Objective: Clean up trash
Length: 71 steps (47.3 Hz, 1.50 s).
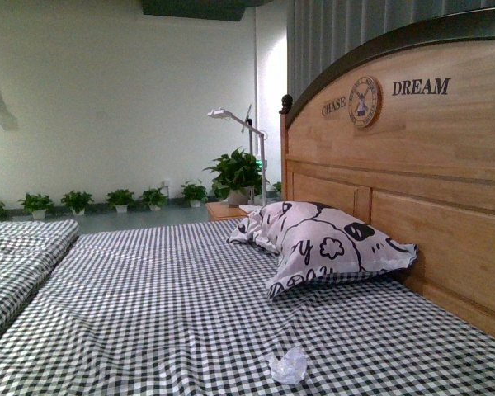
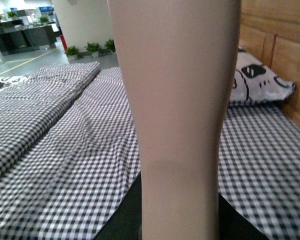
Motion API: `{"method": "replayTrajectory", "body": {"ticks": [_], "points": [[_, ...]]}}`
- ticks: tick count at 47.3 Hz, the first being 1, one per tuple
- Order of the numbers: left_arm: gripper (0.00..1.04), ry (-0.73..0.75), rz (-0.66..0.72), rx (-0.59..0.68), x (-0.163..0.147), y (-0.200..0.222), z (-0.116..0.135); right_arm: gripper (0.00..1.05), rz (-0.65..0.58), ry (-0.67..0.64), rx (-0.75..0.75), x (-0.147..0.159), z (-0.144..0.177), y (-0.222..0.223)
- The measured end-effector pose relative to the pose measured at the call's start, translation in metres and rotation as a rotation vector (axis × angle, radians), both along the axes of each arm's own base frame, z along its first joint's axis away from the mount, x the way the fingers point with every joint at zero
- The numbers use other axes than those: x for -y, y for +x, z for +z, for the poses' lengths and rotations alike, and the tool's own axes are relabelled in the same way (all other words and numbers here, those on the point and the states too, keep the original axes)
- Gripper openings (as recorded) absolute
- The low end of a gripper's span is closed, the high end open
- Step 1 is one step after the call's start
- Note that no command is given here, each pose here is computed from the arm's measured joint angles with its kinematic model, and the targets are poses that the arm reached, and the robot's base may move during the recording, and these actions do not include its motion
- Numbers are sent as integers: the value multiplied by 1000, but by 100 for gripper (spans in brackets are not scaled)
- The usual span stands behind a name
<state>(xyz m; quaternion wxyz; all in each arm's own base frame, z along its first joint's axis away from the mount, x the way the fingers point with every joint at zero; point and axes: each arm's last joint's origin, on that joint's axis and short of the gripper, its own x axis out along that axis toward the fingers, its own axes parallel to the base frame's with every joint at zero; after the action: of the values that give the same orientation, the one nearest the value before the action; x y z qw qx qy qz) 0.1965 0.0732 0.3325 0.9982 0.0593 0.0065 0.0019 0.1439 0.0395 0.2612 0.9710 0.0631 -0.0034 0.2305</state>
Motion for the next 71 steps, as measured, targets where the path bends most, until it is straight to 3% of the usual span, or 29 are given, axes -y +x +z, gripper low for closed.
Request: {"method": "replayTrajectory", "body": {"ticks": [7, 17, 28, 32, 41, 55, 71], "points": [[26, 80, -134, -3, -5, 42, 34, 17, 14, -26, -12, -2, 36, 40], [26, 201, -277, -77, 6, 107, 38, 17, 40, -53, -146, -17, 55, 104], [26, 353, -391, -223, 16, 155, -5, 17, 38, -98, -284, -41, 48, 167], [26, 427, -452, -311, 18, 175, -40, 17, 9, -126, -329, -56, 43, 203], [26, 507, -557, -421, 24, 200, -90, 17, -49, -198, -460, -86, 1, 268], [26, 600, -668, -480, 34, 221, -124, 17, -97, -304, -600, -116, -65, 315], [26, 652, -723, -532, 28, 226, -153, 17, -127, -346, -688, -130, -111, 330]]}}
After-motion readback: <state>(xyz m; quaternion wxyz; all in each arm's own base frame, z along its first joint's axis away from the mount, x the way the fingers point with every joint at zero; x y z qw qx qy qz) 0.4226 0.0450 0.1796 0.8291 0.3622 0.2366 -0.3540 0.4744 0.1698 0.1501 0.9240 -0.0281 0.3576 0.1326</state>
